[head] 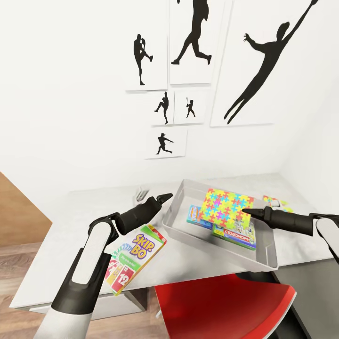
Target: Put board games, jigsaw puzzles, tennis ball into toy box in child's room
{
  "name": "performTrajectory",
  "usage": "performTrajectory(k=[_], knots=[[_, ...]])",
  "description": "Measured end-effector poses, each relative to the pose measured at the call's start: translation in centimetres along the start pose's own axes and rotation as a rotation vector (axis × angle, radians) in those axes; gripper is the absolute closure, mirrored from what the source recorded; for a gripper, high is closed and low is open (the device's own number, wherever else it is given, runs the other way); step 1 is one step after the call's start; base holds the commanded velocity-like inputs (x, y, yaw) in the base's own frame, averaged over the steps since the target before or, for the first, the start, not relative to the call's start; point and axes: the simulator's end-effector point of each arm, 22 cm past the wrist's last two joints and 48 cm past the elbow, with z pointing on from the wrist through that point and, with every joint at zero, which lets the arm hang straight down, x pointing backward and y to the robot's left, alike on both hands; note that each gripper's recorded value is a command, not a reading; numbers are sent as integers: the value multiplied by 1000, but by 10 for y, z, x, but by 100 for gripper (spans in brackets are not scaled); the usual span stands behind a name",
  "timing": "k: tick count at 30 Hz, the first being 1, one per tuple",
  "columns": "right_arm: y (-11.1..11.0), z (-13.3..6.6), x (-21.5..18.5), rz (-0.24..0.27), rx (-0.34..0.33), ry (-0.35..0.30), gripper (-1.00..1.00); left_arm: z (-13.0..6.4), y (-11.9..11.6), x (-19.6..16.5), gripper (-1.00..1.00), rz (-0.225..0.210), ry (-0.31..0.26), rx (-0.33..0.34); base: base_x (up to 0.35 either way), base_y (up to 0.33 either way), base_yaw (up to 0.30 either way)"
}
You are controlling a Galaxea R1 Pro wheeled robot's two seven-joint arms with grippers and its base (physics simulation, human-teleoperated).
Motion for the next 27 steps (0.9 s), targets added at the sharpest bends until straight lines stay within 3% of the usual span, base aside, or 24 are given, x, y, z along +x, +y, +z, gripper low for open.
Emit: performTrajectory(k=[11,27], knots=[[-7,8,-4,25,11,10,100,0,-1,0,-100,0,1,2,0,0,0],[-34,38,12,125,50,87,100,0,-1,0,-100,1,3,3,0,0,0]])
